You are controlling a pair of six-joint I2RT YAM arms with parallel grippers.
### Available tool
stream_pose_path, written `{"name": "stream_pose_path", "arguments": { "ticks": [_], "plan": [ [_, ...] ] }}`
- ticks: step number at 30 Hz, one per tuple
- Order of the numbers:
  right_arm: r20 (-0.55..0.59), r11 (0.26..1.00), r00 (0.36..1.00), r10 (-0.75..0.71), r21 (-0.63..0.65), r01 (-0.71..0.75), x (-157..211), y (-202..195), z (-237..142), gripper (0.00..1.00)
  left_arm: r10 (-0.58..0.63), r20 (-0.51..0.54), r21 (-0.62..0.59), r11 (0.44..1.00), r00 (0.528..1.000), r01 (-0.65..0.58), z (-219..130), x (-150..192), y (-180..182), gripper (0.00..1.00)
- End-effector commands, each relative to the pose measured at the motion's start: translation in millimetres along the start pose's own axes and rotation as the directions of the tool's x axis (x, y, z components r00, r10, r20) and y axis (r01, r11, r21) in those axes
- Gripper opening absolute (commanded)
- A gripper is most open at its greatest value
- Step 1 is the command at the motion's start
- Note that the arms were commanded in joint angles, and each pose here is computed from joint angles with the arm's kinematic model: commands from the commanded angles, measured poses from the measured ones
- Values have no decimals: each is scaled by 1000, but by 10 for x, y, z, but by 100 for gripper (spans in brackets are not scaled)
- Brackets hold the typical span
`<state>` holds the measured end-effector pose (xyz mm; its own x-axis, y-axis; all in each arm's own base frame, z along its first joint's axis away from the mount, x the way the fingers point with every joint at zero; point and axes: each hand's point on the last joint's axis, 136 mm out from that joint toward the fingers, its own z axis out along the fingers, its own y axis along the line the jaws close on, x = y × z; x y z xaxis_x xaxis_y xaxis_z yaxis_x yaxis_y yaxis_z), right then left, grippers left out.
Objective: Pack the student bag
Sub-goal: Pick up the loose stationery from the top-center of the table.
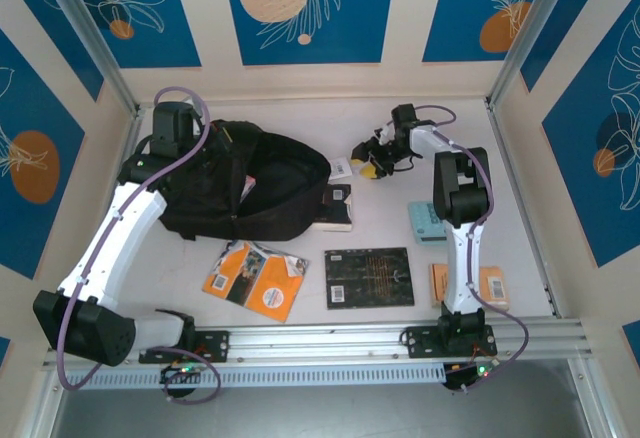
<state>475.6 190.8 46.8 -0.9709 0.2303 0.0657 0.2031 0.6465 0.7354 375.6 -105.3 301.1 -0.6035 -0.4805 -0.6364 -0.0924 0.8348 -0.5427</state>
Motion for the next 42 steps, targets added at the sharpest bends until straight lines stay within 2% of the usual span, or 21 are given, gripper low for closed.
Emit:
{"name": "stream_pose_path", "arguments": {
  "ticks": [1, 13, 16, 20, 24, 30, 36, 42],
  "plan": [
    [-49, 997, 999, 11, -76, -15, 81, 76, 122, 49, -19, 48, 37, 999, 999, 17, 5, -142, -50, 0],
    [-89, 988, 996, 14, -150, -27, 186, 240, 302, 40, -23, 42, 49, 999, 999, 21, 8, -137, -64, 0],
    [-89, 993, 996, 15, -119, -26, 208, 214, 358, 31, -23, 44, 51, 998, 999, 21, 0, -141, -69, 0],
    [-58, 996, 998, 14, -83, -19, 201, 161, 309, 11, -20, 46, 46, 999, 999, 17, -2, -146, -62, 0],
    [19, 999, 1000, 1, -51, 0, 159, 150, 56, 0, -20, 45, 46, 999, 999, 18, 7, -143, -58, 0],
    [189, 999, 981, -52, 1, 53, 216, 293, -629, 0, -23, 35, 59, 998, 999, 21, 31, -121, -73, 0],
    [272, 993, 955, -116, 13, 117, 553, 625, -1215, 0, -30, 5, 89, 996, 1000, 29, 91, -71, -122, 0],
    [282, 981, 939, -194, 40, 191, 965, 846, -1522, 0, -31, -12, 102, 994, 999, 32, 127, -38, -141, 0]
  ]
}}
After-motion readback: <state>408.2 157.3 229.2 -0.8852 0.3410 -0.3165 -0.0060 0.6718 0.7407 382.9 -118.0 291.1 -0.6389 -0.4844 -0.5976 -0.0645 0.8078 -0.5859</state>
